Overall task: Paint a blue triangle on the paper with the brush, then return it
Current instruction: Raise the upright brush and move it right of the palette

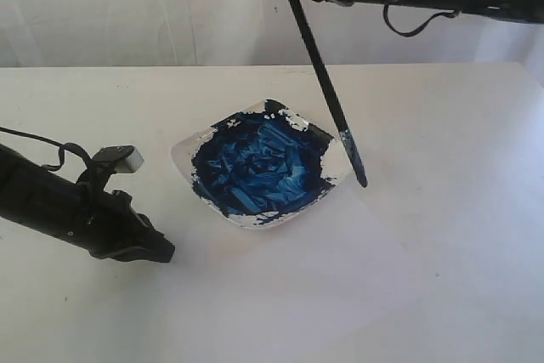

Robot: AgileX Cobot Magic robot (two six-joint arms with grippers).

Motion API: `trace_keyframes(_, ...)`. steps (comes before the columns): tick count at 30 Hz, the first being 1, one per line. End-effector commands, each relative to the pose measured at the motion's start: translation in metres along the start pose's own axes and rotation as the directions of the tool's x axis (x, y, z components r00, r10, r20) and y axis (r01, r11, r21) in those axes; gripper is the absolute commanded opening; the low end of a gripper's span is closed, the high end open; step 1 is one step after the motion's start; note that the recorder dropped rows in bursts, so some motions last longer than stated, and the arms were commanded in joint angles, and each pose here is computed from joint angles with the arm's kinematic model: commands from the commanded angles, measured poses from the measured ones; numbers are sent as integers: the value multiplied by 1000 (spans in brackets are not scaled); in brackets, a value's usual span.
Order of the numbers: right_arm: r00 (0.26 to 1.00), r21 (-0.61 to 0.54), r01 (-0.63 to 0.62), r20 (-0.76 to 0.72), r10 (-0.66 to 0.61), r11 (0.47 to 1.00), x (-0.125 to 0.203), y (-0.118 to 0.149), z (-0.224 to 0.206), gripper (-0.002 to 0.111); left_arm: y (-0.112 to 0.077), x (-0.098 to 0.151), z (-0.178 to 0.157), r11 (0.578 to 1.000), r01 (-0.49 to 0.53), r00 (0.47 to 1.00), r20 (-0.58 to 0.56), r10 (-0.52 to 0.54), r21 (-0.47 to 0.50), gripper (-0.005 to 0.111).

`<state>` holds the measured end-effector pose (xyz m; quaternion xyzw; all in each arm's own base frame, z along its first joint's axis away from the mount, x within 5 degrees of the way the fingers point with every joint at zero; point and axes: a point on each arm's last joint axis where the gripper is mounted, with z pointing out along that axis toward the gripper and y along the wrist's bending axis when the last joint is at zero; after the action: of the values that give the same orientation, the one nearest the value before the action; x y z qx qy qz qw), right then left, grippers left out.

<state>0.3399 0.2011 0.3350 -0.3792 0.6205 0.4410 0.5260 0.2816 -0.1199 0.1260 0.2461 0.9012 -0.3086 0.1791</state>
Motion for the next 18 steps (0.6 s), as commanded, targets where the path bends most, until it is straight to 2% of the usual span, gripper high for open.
trace_keyframes(1, 998, 81, 66, 19, -68, 995, -19, 29, -30, 0, -4, 1, 0, 1000, 3, 1000, -3, -3, 25, 0)
trace_keyframes(10, 991, 242, 108, 54, -124, 964, -37, 82, -86, 0, -4, 1, 0, 1000, 3, 1000, -2, -3, 20, 0)
trace_keyframes(18, 990, 365, 86, 76, -121, 927, -41, 97, -110, 0, -4, 1, 0, 1000, 3, 1000, -2, -3, 20, 0)
